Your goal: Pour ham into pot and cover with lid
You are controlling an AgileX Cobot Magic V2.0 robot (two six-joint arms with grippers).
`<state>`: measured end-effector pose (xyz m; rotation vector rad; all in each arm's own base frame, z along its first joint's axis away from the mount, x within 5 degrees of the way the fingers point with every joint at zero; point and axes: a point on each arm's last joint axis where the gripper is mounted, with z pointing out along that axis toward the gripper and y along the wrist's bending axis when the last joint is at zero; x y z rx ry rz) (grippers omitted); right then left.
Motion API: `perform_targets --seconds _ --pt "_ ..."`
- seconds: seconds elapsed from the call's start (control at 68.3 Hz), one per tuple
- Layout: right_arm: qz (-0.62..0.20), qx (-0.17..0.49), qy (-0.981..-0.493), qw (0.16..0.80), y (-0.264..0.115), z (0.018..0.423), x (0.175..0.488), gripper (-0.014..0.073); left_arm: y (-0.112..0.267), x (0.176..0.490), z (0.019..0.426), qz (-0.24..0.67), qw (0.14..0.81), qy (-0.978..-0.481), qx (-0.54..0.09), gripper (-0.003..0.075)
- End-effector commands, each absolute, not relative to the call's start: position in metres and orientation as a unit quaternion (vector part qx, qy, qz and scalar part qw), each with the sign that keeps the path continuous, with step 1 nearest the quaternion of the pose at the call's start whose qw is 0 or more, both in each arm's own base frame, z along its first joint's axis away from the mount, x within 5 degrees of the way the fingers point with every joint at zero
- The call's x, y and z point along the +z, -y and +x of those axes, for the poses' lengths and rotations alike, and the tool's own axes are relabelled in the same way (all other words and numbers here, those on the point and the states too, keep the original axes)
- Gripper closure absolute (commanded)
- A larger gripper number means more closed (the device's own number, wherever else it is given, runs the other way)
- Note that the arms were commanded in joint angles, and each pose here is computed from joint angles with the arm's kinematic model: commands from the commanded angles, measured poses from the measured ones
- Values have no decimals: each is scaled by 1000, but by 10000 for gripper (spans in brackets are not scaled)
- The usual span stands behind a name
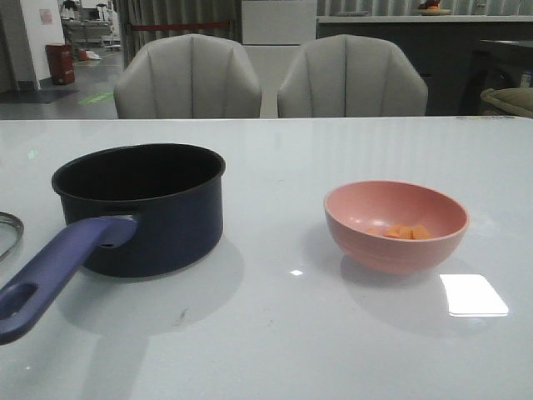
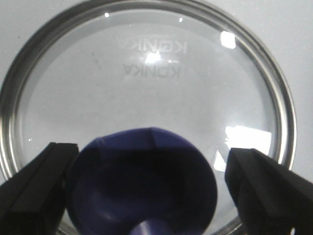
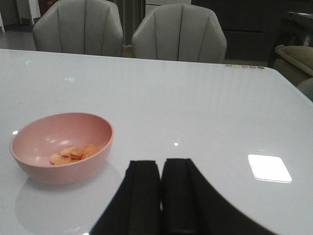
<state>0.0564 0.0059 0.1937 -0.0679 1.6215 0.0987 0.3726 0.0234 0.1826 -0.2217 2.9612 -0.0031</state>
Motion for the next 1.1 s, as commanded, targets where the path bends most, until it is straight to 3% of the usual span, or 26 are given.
perform_targets --seconds 0.0,0.322,0.63,0.849,1.084 --pt "-32 40 -686 725 -6 55 204 445 -21 226 372 -70 153 -986 -2 94" --pt "-32 40 -687 725 -6 55 204 445 -21 288 344 -63 234 -970 8 95" --pt "-32 40 -687 725 -6 55 204 445 -9 360 258 -56 423 -904 -11 95" --pt "-32 40 -687 725 -6 55 204 445 11 377 185 -12 544 -838 -40 95" --pt "-32 40 -687 725 -6 55 204 445 18 368 104 32 640 -764 -83 95"
